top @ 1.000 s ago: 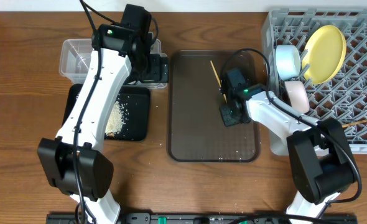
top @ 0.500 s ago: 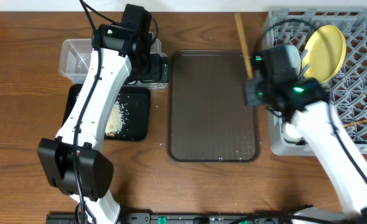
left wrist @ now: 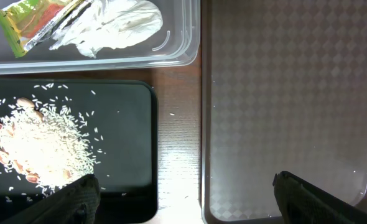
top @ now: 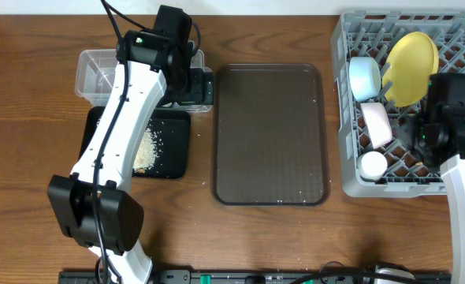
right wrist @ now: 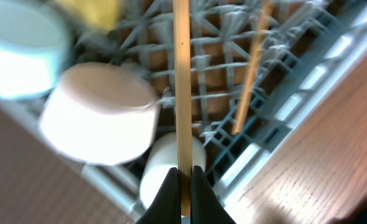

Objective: Sort waste into correct bins and load items into the dishwasher rack
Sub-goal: 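Carry the second chopstick with the right gripper into the rack and release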

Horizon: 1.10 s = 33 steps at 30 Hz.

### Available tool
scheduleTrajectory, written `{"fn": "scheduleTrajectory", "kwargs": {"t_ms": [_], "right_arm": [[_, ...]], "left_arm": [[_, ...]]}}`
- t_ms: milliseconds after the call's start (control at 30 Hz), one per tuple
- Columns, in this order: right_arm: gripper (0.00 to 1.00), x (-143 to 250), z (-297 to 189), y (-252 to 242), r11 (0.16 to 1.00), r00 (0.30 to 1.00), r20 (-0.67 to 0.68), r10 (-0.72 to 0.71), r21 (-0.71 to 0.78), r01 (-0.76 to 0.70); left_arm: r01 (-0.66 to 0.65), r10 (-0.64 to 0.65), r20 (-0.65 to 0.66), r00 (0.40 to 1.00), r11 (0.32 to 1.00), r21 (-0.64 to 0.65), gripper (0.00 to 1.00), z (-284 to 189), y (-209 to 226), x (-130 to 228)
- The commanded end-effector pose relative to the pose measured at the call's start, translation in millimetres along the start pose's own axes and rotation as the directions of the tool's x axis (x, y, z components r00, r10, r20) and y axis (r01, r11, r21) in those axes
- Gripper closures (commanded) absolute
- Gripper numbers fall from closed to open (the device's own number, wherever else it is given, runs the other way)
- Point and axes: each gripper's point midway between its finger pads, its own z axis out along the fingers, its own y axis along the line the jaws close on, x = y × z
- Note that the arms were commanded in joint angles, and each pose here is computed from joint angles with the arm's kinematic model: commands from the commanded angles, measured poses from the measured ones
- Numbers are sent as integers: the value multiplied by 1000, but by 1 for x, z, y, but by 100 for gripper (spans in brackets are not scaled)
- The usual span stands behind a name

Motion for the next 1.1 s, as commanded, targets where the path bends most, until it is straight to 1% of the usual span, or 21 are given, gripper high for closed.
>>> {"fn": "scheduleTrajectory", "kwargs": {"t_ms": [0,200,367,400,433,500,533,567,667,833,1000,1067], "right_arm": [[99,2,20,-19,987,989,2,149,51,-149],[99,20,49,-25,980,980,-43,194,49,-191],[99,21,53,-19,980,979,-51,197,19,-196],[96,20,53,-18,981,980,-48,194,14,-193],[90,19,53,-17,982,981,-46,186,10,-186],[72,19,53,-15,987,985,-47,163,-1,-164],[60,19,53,-14,989,987,-49,150,-6,-151],[55,19,53,-12,991,990,-53,130,-17,-131],[46,19,53,-4,996,996,-63,67,-60,-71],[41,19,49,16,984,996,-63,-62,-170,51],[29,15,25,42,924,980,8,-198,-331,189],[20,12,6,50,885,965,66,-254,-387,259]], "left_arm": [[14,-14,26,1000,1000,-6,9,-7,1,-5],[14,-14,26,1000,1000,-6,9,-7,1,-5],[14,-14,26,1000,1000,-6,9,-7,1,-5],[14,-14,26,1000,1000,-6,9,-7,1,-5],[14,-14,26,1000,1000,-6,9,-7,1,-5],[14,-14,26,1000,1000,-6,8,-7,1,-5],[14,-14,26,1000,1000,-6,9,-7,1,-5],[14,-14,26,1000,1000,-6,9,-7,1,-5],[14,-14,26,1000,1000,-6,9,-7,1,-5],[14,-14,25,1000,1000,-6,9,-7,1,-5],[14,-14,26,1000,1000,-6,9,-7,1,-5],[14,-14,25,1000,1000,-6,9,-7,1,-5]]}}
